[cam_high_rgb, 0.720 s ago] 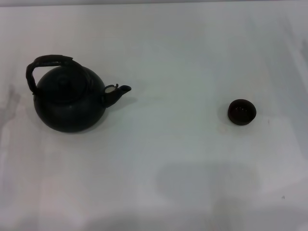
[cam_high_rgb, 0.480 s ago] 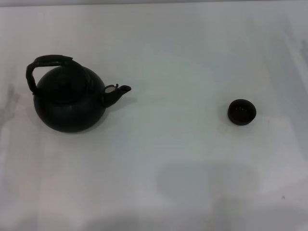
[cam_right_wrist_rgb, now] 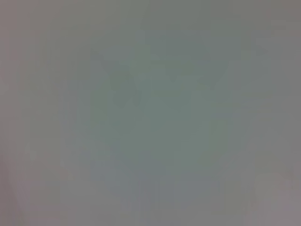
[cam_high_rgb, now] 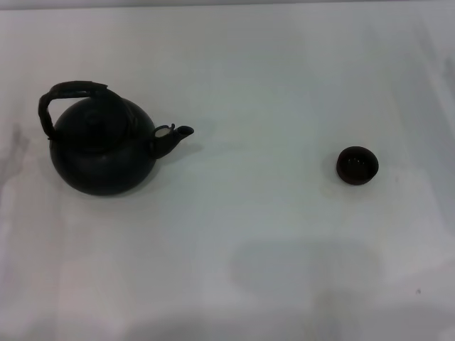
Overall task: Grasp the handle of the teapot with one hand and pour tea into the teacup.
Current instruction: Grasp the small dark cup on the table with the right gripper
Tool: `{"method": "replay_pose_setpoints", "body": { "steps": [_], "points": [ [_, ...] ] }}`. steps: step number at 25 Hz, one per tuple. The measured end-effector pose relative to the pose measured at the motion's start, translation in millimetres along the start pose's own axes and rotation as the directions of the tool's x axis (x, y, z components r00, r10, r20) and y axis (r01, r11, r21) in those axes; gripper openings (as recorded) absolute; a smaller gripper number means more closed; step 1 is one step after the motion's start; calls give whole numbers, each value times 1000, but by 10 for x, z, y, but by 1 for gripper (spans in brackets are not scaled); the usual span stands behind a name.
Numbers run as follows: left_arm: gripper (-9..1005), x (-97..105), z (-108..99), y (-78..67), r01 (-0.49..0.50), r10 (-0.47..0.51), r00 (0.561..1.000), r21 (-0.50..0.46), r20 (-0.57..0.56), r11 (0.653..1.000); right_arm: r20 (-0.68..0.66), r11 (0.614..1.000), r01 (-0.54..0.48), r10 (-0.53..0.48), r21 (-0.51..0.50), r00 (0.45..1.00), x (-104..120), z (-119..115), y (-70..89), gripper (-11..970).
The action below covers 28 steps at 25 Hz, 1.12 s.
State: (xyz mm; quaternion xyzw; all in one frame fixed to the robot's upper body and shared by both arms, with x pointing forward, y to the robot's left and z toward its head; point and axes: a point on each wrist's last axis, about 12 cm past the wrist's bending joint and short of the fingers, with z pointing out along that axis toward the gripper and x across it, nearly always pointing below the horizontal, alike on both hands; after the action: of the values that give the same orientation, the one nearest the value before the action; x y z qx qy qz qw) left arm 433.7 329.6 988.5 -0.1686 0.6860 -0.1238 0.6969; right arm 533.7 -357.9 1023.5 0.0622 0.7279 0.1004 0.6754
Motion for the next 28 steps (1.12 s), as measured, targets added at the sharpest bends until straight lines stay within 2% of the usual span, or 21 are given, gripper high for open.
{"method": "replay_pose_setpoints", "body": {
  "steps": [4, 8, 11, 17, 21, 22, 23, 24, 25, 28],
  "points": [
    [878, -4, 9, -2, -1, 1, 1000, 1, 2, 1000, -53, 1000, -19, 20, 8, 998, 12, 116, 28, 825],
    [878, -17, -6, 3, 3, -3, 1000, -7, 19, 1000, -42, 998, -63, 62, -29, 997, -76, 224, 83, 825],
    [877, -33, -16, -4, 7, -7, 999, -6, 39, 1000, -46, 991, -88, 83, -102, 995, -196, 320, 133, 825],
    [877, -43, -12, 10, 11, -11, 999, -11, 41, 1000, -133, 942, -81, 39, -326, 990, -675, 563, 175, 825],
    [877, -52, -14, 15, 14, -13, 999, -14, 49, 1000, -192, 880, -38, -60, -473, 980, -1036, 637, 205, 825],
    [877, -55, -14, 16, 14, -13, 999, -14, 51, 1000, -188, 851, -7, -108, -525, 976, -1114, 628, 237, 825],
    [876, -56, -14, 17, 14, -13, 999, -14, 51, 1000, -183, 787, 55, -210, -615, 960, -1214, 592, 290, 825],
    [876, -58, -15, 20, 14, -13, 999, -14, 52, 1000, -183, 787, 55, -210, -615, 960, -1214, 592, 290, 825],
    [876, -60, -18, 26, 15, -14, 998, -19, 54, 1000, -193, 744, 83, -278, -663, 941, -1239, 563, 326, 825],
    [876, -59, -31, 39, 23, -21, 998, -37, 61, 999, -263, 665, 90, -411, -741, 873, -1265, 500, 405, 825]
  ]
}}
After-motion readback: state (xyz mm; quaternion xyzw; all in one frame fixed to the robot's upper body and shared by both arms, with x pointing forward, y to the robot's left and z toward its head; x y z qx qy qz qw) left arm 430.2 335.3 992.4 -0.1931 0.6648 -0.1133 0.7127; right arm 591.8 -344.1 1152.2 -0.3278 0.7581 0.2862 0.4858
